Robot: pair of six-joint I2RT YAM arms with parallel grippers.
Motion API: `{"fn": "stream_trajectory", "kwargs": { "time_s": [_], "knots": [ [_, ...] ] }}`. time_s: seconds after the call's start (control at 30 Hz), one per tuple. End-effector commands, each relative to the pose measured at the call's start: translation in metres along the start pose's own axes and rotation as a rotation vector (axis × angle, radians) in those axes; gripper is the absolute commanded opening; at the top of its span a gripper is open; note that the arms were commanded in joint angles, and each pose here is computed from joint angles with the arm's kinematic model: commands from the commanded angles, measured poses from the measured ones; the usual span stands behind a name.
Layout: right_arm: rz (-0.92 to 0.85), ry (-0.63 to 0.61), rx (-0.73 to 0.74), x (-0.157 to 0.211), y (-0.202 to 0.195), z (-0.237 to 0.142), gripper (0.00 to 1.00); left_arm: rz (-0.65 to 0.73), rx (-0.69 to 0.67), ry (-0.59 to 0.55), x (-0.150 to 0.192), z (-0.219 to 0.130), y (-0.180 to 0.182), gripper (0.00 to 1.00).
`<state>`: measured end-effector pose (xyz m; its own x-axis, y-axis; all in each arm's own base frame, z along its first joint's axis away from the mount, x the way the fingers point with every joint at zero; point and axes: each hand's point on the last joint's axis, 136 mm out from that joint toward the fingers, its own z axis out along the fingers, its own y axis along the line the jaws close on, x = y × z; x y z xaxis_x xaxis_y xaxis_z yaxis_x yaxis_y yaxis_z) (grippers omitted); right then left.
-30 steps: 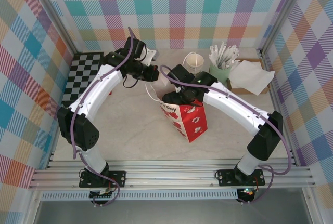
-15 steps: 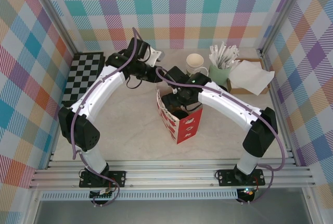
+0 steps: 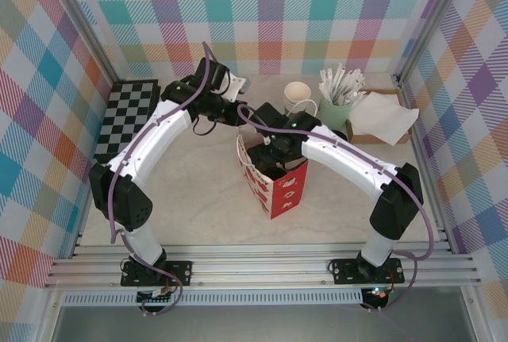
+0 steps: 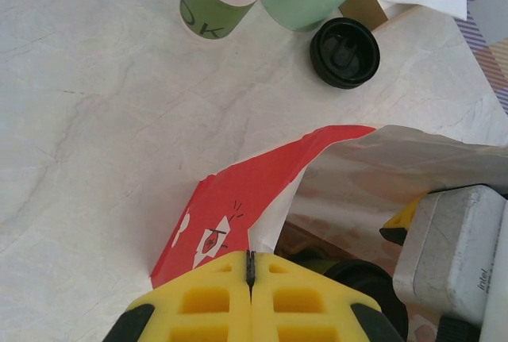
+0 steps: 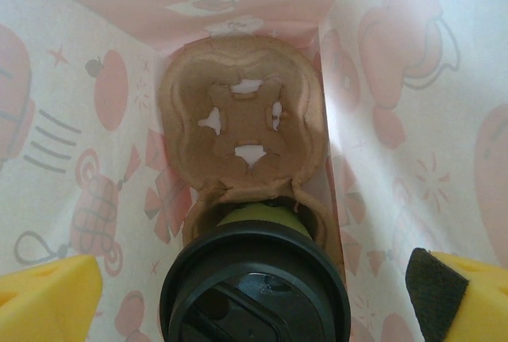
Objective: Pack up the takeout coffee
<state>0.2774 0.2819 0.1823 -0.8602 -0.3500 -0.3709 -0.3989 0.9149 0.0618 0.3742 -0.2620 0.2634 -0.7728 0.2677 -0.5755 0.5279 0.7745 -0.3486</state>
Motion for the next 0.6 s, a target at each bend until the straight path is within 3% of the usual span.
{"fn": "stream_trajectory", "kwargs": {
  "time_s": [0.0, 0.23, 0.57],
  "knots": [
    [0.008, -0.045, -0.004, -0.003, -0.004, -0.023, 1.00, 0.006, -0.023, -0.004, -0.004, 0.001, 0.001, 0.00],
    [0.010, -0.097, -0.006, -0.010, -0.006, -0.036, 1.00, -0.006, -0.043, -0.006, -0.005, 0.002, 0.005, 0.00],
    [0.024, -0.406, -0.104, -0.038, -0.007, -0.096, 1.00, -0.046, -0.105, -0.021, -0.006, 0.002, 0.016, 0.00]
  ]
}}
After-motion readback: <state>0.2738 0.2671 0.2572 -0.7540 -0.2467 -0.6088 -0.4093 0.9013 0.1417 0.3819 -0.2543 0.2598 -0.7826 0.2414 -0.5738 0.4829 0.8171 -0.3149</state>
